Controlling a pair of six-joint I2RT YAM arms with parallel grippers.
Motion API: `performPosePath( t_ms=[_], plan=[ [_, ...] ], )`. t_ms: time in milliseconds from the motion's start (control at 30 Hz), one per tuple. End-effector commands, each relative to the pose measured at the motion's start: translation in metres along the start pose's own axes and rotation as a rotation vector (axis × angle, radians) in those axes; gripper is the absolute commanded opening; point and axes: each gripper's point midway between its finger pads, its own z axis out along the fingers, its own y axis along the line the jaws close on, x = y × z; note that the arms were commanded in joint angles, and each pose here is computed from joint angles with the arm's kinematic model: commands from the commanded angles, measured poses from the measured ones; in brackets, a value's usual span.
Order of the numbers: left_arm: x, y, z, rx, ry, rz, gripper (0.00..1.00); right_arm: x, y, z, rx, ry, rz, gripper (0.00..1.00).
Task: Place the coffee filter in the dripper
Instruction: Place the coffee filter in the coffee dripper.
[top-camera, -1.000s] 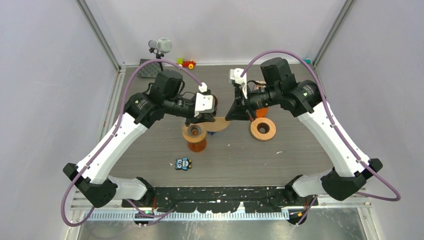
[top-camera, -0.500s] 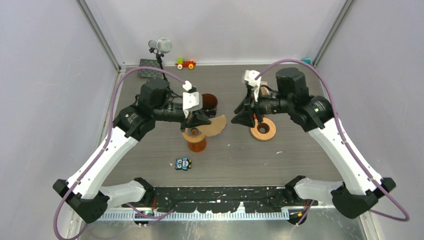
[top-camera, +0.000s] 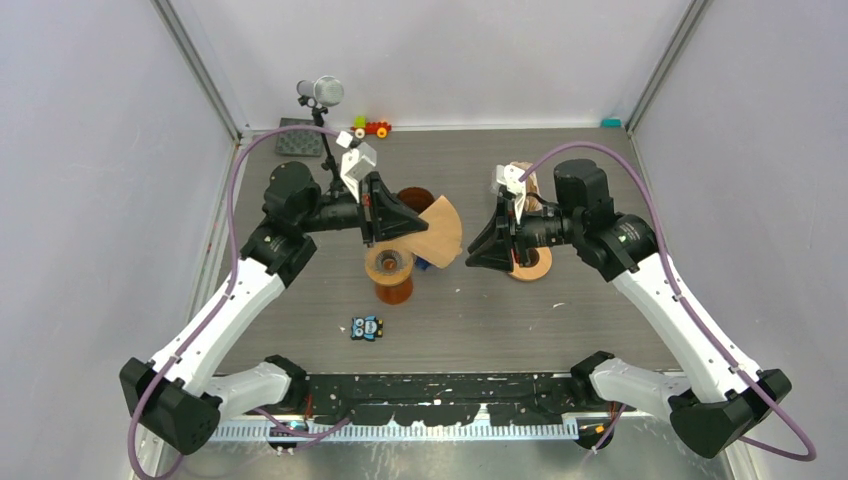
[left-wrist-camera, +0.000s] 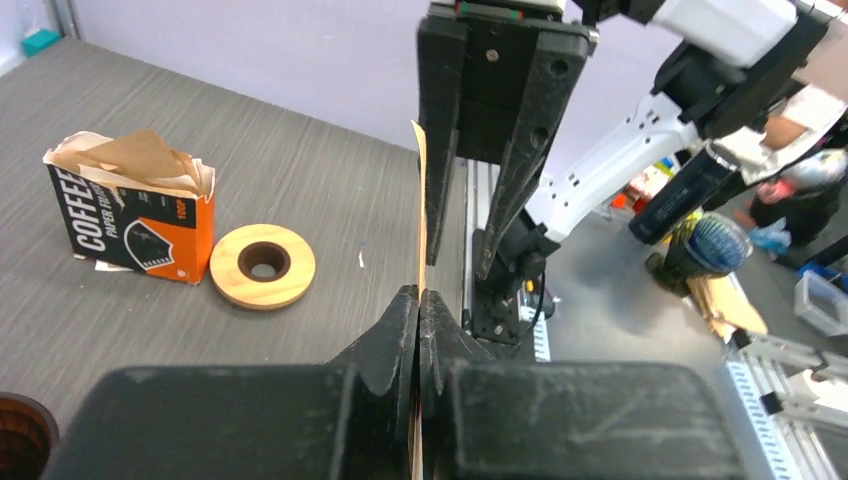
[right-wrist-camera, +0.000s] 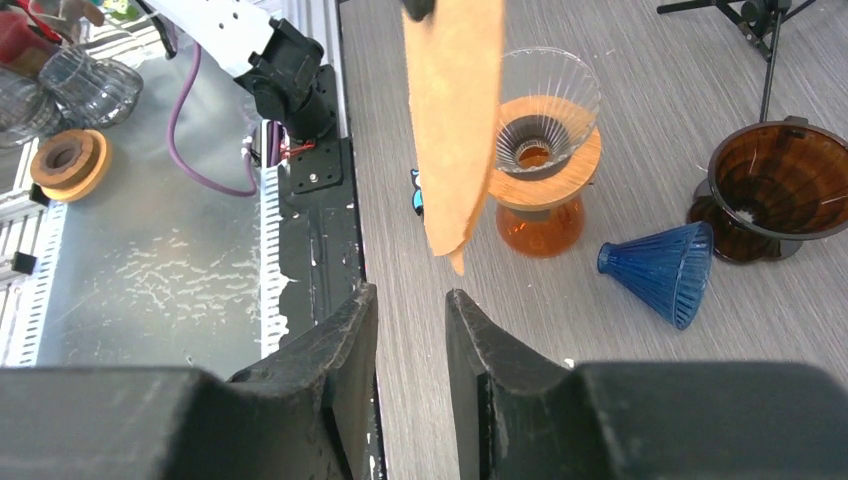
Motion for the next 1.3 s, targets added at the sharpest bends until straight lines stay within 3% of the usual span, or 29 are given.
performPosePath(
  t_ms=[0,267,1267],
  plan=[
    [-0.034,-0.014,-0.002,0.077,-0.123,-0.01,0.0,-0.016,0.003,0.0,-0.032,-0.062,-0.083,0.34],
    [-0.028,-0.014,-0.003,0.083,-0.121,-0.029,0.0,-0.021,-0.005,0.003,-0.011,-0.081,-0.058,0.29],
    [-0.021,-0.018,-0.004,0.113,-0.112,-0.036,0.0,-0.03,-0.011,0.008,-0.033,-0.104,-0.014,0.24]
  ],
)
